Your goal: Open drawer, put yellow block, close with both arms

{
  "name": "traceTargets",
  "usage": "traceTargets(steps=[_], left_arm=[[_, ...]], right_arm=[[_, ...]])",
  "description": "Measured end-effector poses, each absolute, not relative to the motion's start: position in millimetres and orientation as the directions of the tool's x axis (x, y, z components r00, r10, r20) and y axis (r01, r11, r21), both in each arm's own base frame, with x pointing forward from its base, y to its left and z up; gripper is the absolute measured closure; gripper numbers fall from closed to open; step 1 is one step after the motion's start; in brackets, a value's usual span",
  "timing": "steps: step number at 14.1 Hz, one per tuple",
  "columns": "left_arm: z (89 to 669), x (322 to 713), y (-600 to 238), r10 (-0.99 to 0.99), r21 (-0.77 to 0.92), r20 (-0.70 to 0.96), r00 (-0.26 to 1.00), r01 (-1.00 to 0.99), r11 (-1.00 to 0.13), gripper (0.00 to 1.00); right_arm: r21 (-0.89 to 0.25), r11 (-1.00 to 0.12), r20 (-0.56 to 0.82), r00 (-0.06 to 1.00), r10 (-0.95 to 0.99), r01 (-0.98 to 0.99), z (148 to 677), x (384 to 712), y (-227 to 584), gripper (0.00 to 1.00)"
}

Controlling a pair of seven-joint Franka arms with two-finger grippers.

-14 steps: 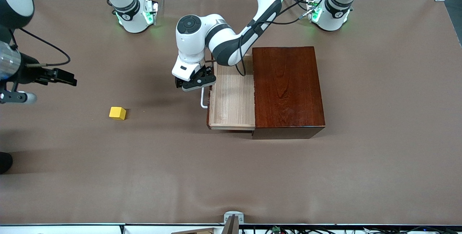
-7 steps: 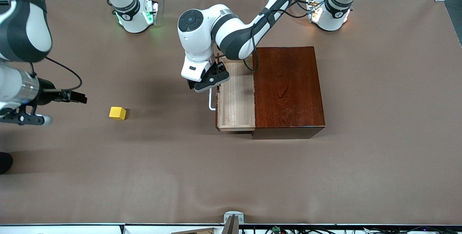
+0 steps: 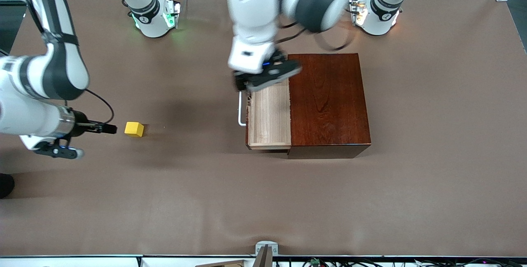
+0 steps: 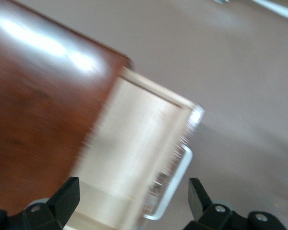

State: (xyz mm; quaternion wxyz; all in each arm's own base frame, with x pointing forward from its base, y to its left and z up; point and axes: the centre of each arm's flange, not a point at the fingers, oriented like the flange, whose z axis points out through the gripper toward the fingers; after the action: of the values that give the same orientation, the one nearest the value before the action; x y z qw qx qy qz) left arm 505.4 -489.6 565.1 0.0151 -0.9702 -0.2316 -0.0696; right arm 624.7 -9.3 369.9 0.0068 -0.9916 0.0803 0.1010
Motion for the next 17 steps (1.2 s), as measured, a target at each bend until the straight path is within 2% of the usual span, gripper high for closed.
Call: traceTargets(steps=[3,7,13,17], left_arm=[[618,543,-392,0.445,-0.028,0.144,0.884,0.453,-0.891,0.0],[657,576,-268,0.352,-0.083,0.101,0.931,0.36,-0.929,0.0],[695,582,-111,0.192,-0.123,0.016,0.981,0.192,-0.974,0.0],[700,575,-43,0.161,-0.121,-0.013,0.987,0.159,-0.98,0.0]], right_arm=[[0.006,-0.986,-0.211,0.964,-0.164,-0.166,329,611,-10,0.0],[0.007,-0.985,-0.201,0.965,-0.168,-0.17,300,598,-10,0.0],[0.0,-0.989,-0.136,0.979,-0.149,-0.151,240,567,-9,0.0],[-0.005,-0.992,-0.121,0.985,-0.122,-0.123,227,562,-13,0.0]])
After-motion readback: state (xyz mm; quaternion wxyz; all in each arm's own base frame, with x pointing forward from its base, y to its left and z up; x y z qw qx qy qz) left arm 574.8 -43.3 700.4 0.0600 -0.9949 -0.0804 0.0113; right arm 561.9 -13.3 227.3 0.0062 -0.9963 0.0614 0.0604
